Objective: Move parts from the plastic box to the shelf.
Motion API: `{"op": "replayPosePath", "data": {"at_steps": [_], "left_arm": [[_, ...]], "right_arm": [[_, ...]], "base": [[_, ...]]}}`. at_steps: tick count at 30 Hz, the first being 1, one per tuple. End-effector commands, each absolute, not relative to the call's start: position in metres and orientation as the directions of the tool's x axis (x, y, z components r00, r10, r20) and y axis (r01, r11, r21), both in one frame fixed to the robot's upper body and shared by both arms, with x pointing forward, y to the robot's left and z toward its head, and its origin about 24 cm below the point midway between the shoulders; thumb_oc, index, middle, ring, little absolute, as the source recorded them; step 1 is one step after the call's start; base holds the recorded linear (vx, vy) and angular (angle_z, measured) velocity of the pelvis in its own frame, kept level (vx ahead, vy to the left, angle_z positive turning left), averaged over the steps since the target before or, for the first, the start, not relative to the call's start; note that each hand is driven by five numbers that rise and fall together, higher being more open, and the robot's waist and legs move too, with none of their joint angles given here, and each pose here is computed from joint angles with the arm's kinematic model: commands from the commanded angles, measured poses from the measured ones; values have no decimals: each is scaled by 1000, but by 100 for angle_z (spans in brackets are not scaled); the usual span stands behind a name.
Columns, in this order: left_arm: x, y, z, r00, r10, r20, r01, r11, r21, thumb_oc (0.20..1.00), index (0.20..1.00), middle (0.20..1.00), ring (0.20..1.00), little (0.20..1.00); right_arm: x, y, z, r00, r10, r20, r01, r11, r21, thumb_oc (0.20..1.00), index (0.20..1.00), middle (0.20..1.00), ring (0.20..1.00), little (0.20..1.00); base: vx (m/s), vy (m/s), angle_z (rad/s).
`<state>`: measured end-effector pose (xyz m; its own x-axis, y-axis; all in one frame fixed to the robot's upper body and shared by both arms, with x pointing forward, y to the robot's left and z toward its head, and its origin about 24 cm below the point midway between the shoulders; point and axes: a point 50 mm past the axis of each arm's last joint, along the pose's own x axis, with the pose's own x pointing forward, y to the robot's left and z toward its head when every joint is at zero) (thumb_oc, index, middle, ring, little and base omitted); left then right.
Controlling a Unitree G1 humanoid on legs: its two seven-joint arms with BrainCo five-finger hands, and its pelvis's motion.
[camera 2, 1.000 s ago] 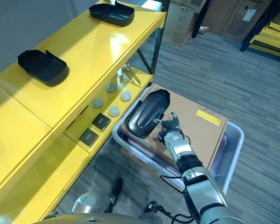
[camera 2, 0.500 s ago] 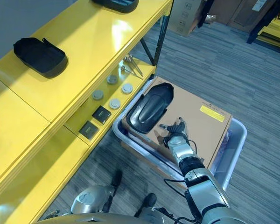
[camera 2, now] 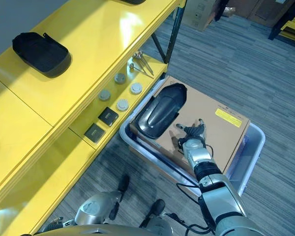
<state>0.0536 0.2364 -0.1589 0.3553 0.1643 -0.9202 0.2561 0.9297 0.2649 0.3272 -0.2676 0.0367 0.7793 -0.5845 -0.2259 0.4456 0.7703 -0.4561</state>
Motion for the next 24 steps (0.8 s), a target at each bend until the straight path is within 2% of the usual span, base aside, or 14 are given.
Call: {"op": "replayPosePath", "data": {"at_steps": [1, 7, 12, 18, 24], "left_arm": [[48, 247, -156, 343, 171, -923, 306, 909, 282, 1000, 1000, 1000, 1000, 1000], [40, 249, -157, 318, 181, -931, 319, 904, 284, 1000, 1000, 1000, 1000, 1000], [33, 251, -157, 293, 190, -937, 332, 899, 286, 1000, 1000, 1000, 1000, 1000], [32, 251, -158, 288, 190, -939, 342, 895, 286, 1000, 1000, 1000, 1000, 1000], [36, 252, -157, 303, 185, -935, 347, 892, 289, 1000, 1000, 1000, 1000, 1000]], "right_arm": [[335, -262, 59, 810, -575, -112, 487, 767, -417, 1000, 1000, 1000, 1000, 1000], [338, -255, 65, 824, -558, -103, 468, 772, -430, 1000, 1000, 1000, 1000, 1000], [337, -247, 54, 823, -542, -168, 409, 772, -487, 1000, 1000, 1000, 1000, 1000], [330, -250, 33, 770, -596, -228, 360, 701, -616, 1000, 1000, 1000, 1000, 1000], [329, -257, 29, 731, -640, -237, 361, 657, -662, 1000, 1000, 1000, 1000, 1000]], "base": [[48, -12, 4], [52, -2, 1], [49, 11, 3], [7, 20, 4], [-17, 20, 6]]}}
